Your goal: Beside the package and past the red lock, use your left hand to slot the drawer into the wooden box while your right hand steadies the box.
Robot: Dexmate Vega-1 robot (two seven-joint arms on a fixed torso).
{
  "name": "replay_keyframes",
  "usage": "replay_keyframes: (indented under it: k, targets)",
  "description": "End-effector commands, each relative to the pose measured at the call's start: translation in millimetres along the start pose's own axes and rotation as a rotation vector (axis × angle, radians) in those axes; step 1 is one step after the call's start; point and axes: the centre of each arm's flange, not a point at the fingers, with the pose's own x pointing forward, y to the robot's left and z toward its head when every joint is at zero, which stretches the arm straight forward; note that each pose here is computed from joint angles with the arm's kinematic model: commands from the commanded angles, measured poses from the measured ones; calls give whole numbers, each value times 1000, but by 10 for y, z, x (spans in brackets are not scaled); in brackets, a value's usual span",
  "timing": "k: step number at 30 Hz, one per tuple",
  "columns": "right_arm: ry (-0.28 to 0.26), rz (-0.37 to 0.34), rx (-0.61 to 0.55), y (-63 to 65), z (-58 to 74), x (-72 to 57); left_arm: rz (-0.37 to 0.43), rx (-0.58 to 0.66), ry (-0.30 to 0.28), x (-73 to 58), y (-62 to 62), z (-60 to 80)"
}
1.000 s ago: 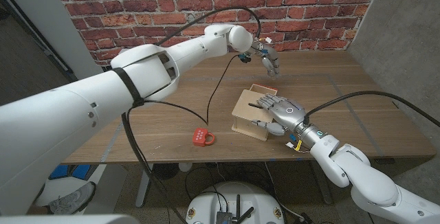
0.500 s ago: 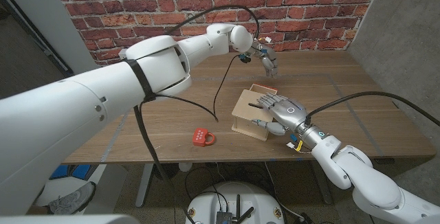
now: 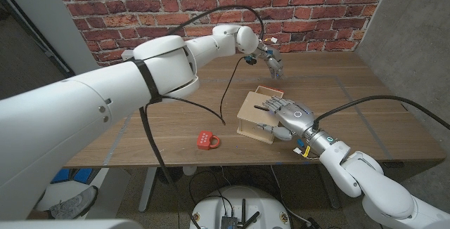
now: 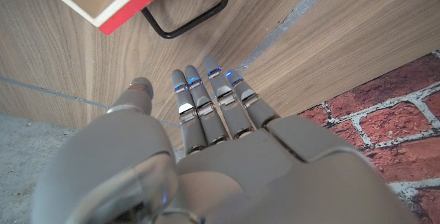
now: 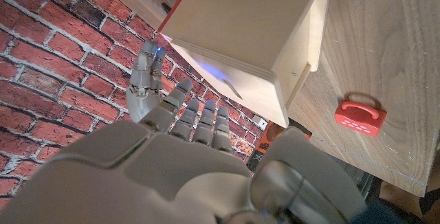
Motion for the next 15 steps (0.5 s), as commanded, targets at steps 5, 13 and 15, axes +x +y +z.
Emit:
replay_keyframes:
  k: [5, 13, 15]
  targets:
    - [4, 20, -17, -6, 98, -62, 5, -46, 48, 82, -59, 12]
    - [1, 27, -19, -16, 107, -78, -23, -66, 37, 103, -117, 53]
    - [0, 26, -19, -16, 109, -78, -27, -68, 36, 104, -122, 58]
